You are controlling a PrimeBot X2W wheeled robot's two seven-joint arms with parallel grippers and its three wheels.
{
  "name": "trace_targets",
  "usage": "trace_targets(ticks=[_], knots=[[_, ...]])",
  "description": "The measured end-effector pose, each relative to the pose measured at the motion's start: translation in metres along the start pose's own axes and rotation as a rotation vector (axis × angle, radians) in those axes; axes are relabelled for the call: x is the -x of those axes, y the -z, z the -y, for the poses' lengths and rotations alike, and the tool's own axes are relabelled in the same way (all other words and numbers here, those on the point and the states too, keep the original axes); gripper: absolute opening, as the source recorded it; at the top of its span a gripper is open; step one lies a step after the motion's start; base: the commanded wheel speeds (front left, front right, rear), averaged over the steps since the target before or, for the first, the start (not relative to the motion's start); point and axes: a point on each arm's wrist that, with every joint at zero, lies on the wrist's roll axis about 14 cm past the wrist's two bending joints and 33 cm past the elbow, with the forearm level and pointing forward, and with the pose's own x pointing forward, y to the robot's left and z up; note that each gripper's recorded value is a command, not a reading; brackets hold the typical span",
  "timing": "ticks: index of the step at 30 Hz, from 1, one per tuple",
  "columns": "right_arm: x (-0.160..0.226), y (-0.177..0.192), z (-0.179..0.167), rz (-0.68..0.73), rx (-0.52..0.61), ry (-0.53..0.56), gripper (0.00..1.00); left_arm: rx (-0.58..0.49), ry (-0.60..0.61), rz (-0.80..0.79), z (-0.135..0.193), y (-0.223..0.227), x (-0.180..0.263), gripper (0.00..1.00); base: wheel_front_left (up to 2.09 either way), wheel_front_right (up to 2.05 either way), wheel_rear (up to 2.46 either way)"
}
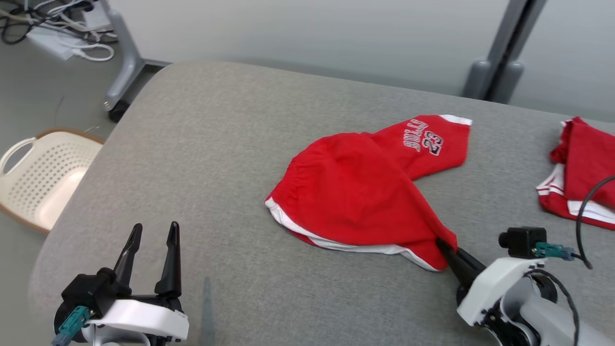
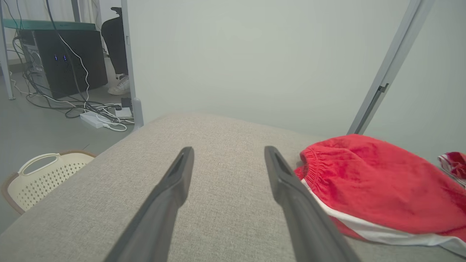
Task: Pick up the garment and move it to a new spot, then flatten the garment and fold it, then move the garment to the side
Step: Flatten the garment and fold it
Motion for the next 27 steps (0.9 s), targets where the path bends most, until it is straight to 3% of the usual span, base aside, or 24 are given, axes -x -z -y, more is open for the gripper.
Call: trace_targets(ticks=[13,14,15,16,27], knots=[[0.068,0.012,0.048,-0.183,-0.117,0.125,0.00,0.010,0.134,-0.025,0.044,0.011,-0.018,1.00,0.00,0.00,0.00],[0.070,0.008,0.051,-0.175,-0.116,0.130,0.18,0.011,0.140,-0.026,0.046,0.011,-0.019,1.00,0.00,0.00,0.00],[0.070,0.003,0.054,-0.162,-0.115,0.136,0.45,0.011,0.144,-0.028,0.048,0.012,-0.020,1.00,0.00,0.00,0.00],[0.071,-0.001,0.056,-0.156,-0.110,0.143,0.97,0.012,0.148,-0.031,0.050,0.013,-0.021,1.00,0.00,0.00,0.00],[0.078,-0.060,0.090,0.105,-0.029,0.266,1.00,0.016,0.166,-0.037,0.057,0.015,-0.024,1.00,0.00,0.00,0.00]])
